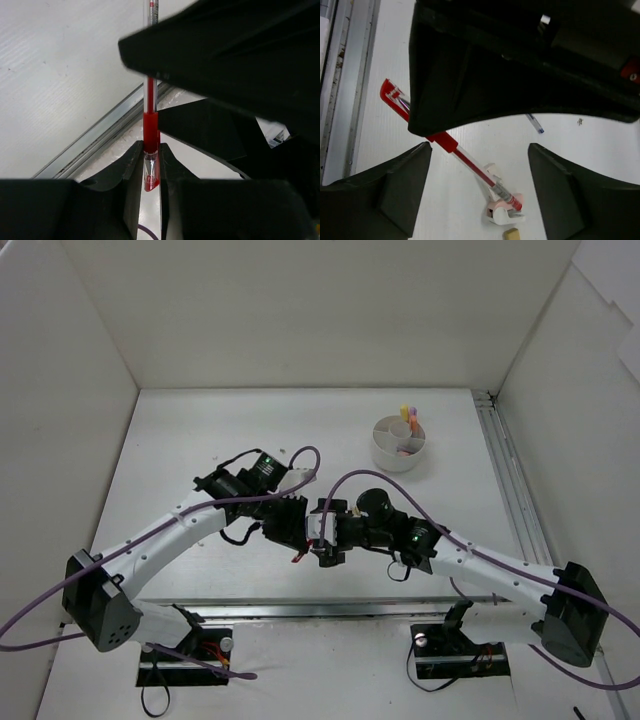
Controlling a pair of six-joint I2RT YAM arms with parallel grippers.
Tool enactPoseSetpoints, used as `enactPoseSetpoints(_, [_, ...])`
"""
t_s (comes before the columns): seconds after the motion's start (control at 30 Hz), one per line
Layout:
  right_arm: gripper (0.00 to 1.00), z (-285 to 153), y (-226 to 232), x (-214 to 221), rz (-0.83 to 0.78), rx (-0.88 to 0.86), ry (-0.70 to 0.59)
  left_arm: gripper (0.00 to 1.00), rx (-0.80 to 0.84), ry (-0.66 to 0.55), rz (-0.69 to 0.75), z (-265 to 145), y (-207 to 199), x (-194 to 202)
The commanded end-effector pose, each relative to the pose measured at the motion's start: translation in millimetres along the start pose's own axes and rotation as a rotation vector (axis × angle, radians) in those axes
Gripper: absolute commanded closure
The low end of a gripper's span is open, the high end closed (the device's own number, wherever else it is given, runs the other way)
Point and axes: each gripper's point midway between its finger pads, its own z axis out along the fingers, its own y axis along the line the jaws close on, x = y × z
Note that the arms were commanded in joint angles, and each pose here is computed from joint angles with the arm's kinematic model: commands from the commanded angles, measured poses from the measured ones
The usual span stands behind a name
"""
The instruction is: Sort the stationery into containers
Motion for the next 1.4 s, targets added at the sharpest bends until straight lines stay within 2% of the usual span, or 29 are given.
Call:
enactPoseSetpoints(0.0, [0.28,7.8,-7.7,-38.4,-0.050,-0.004,-0.148,1.00,0.072,-0.006,0.045,-9.3,-17.1,-5.1])
enactPoseSetpoints(0.1, [0.49,12.5,-8.3,-31.1,-0.029,-0.012,-0.112,1.00,0.132,-0.033,0.080,-13.1,-28.3,-8.4])
enactPoseSetpoints(0.13, [0.59,14.0,-7.1,-29.2,-0.027,-0.017,-0.106,1.00,0.155,-0.056,0.096,-13.6,-32.4,-12.5])
enactPoseSetpoints(0.17, [0.64,15.7,-6.2,-27.3,-0.020,-0.020,-0.103,1.00,0.164,-0.065,0.103,-14.5,-33.8,-12.6])
enactPoseSetpoints(0.2, [0.75,16.5,-5.6,-29.0,-0.025,-0.021,-0.107,1.00,0.170,-0.072,0.108,-16.2,-35.6,-13.1])
enactPoseSetpoints(0.3, [0.92,16.0,-4.3,-31.8,-0.032,-0.022,-0.115,1.00,0.201,-0.084,0.124,-17.3,-40.6,-14.3])
enactPoseSetpoints(0.33, [1.00,15.0,-7.2,-31.9,-0.036,-0.006,-0.113,1.00,0.208,-0.089,0.130,-16.9,-41.7,-15.5])
enactPoseSetpoints(0.4, [1.00,10.6,-15.8,-31.6,-0.039,0.046,-0.102,0.97,0.219,-0.104,0.146,-19.7,-44.5,-16.9])
enactPoseSetpoints(0.43, [1.00,9.1,-18.8,-31.8,-0.042,0.067,-0.103,0.89,0.223,-0.118,0.159,-20.6,-45.5,-18.9])
enactPoseSetpoints(0.47, [1.00,5.5,-25.1,-30.7,-0.042,0.107,-0.093,0.78,0.220,-0.134,0.172,-22.9,-45.7,-20.0])
enactPoseSetpoints(0.5, [1.00,4.5,-26.8,-28.9,-0.044,0.127,-0.094,0.42,0.218,-0.151,0.185,-25.5,-46.4,-21.7])
enactPoseSetpoints(0.53, [1.00,2.9,-29.2,-27.9,-0.044,0.146,-0.090,0.25,0.209,-0.167,0.194,-27.8,-46.3,-23.8])
enactPoseSetpoints(0.6, [1.00,-1.5,-40.1,-19.8,-0.039,0.216,-0.049,0.01,0.175,-0.226,0.222,-38.4,-45.6,-30.2])
enactPoseSetpoints(0.73, [1.00,-8.4,-53.3,-8.9,-0.007,0.286,-0.016,0.00,0.099,-0.383,0.233,-65.7,-36.3,-45.8])
enactPoseSetpoints(0.77, [1.00,-11.8,-60.2,-6.3,0.002,0.308,-0.021,0.00,0.063,-0.481,0.231,-84.0,-31.8,-52.0])
enactPoseSetpoints(0.83, [1.00,-16.5,-70.5,-1.0,0.033,0.358,-0.040,0.00,0.011,-0.575,0.176,-97.3,-18.3,-56.7])
enactPoseSetpoints(0.87, [1.00,-23.4,-83.5,7.4,0.054,0.409,-0.030,0.00,-0.062,-0.678,0.140,-118.3,-4.5,-62.2])
enactPoseSetpoints(0.97, [1.00,-53.3,-134.2,30.9,0.184,0.666,-0.014,0.00,-0.237,-0.823,-0.008,-144.3,38.6,-63.2])
enactPoseSetpoints(1.1, [1.00,-117.1,-208.8,54.0,0.368,1.081,-0.052,0.00,-0.355,-0.839,-0.179,-142.5,86.3,-57.5])
enactPoseSetpoints(1.2, [1.00,-139.8,-243.0,71.5,0.413,1.192,-0.042,0.00,-0.391,-0.808,-0.272,-124.9,117.8,-59.8])
enactPoseSetpoints(1.23, [1.00,-135.3,-248.0,79.2,0.433,1.190,-0.036,0.00,-0.406,-0.771,-0.283,-113.9,129.2,-58.9])
enactPoseSetpoints(1.3, [1.00,-149.2,-268.7,84.8,0.450,1.243,-0.054,0.00,-0.384,-0.753,-0.291,-106.1,135.4,-63.9])
enactPoseSetpoints(1.37, [1.00,-153.4,-281.3,109.9,0.479,1.258,-0.036,0.00,-0.383,-0.725,-0.299,-97.5,144.3,-68.5])
